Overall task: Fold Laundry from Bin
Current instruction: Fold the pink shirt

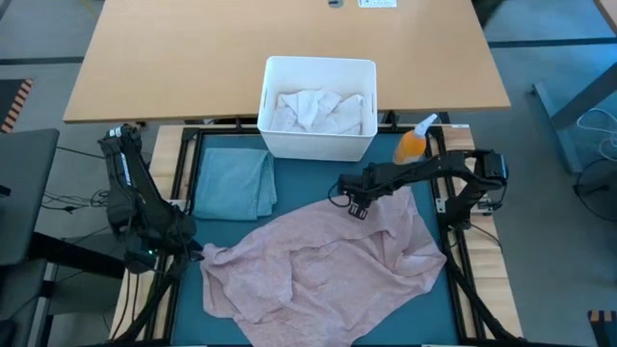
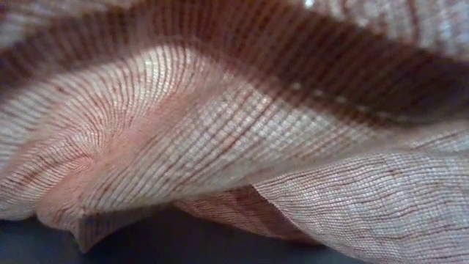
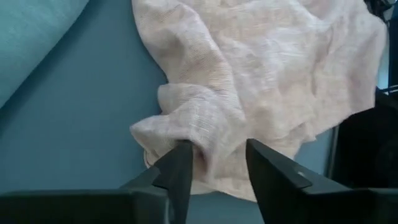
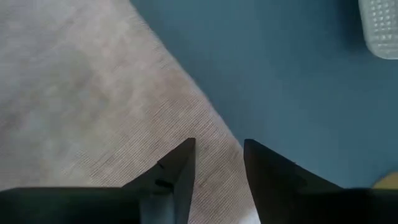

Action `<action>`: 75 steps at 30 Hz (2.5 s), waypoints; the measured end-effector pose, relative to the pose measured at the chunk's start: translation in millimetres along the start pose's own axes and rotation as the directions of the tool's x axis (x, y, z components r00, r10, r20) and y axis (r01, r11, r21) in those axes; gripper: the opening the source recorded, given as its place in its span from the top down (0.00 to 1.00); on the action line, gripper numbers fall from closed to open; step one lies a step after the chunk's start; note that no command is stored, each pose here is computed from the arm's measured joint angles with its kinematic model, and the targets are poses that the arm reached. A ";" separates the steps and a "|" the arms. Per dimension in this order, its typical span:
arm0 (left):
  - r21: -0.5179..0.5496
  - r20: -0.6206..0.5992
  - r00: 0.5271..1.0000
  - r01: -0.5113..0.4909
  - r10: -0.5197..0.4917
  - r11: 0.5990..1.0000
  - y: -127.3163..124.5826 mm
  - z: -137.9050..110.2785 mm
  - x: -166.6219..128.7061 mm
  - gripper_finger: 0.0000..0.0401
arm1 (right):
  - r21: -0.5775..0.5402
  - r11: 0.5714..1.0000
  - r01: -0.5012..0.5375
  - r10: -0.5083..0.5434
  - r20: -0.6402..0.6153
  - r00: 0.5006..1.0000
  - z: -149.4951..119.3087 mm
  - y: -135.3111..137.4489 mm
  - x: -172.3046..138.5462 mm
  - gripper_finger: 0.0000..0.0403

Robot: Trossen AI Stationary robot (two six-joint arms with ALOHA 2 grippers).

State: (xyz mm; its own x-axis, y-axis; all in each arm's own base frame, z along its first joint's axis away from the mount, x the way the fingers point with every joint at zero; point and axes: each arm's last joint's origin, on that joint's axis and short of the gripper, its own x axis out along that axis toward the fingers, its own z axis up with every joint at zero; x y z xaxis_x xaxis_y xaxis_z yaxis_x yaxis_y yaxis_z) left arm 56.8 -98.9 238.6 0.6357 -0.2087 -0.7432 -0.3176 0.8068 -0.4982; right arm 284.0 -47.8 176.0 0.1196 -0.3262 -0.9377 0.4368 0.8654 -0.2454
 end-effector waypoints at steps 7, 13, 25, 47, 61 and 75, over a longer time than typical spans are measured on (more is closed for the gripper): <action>-0.029 -0.090 0.996 0.015 -0.017 0.999 -11.8 17.1 -29.3 0.57 | -0.040 0.999 0.017 -0.018 -0.003 1.000 -15.0 -9.7 26.4 0.57; 0.062 0.156 0.987 -0.036 0.026 0.997 -10.8 27.6 -31.0 0.57 | -0.002 0.990 0.138 -0.137 0.067 0.988 -19.9 -20.3 40.8 0.58; 0.025 0.261 0.940 -0.233 0.219 0.972 18.3 19.1 12.9 0.57 | 0.241 0.823 0.514 -0.548 0.101 0.830 -12.5 -46.9 39.7 0.66; 0.069 0.054 0.990 -0.136 0.133 0.988 46.7 13.4 78.1 0.57 | 0.031 0.995 -0.095 0.077 0.364 0.928 12.6 51.7 -16.6 0.70; 0.010 -0.004 0.998 -0.067 0.067 0.998 54.7 6.2 90.9 0.57 | 0.132 0.984 -0.122 0.062 0.389 0.919 -7.7 16.3 37.8 0.70; 0.170 0.152 0.976 0.127 -0.153 0.977 -1.8 45.5 48.7 0.57 | 0.308 0.950 0.052 -0.169 0.367 0.915 -16.2 -30.9 63.2 0.69</action>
State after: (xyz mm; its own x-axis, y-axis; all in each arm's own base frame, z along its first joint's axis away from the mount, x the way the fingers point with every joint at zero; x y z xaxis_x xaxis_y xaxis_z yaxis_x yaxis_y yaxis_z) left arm 120.3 -85.3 223.7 0.7765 -0.2432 -0.5813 -0.1104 0.8558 -0.5054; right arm 263.6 -89.1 120.4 0.3629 -0.5844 -0.7258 0.6958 0.6880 -0.2060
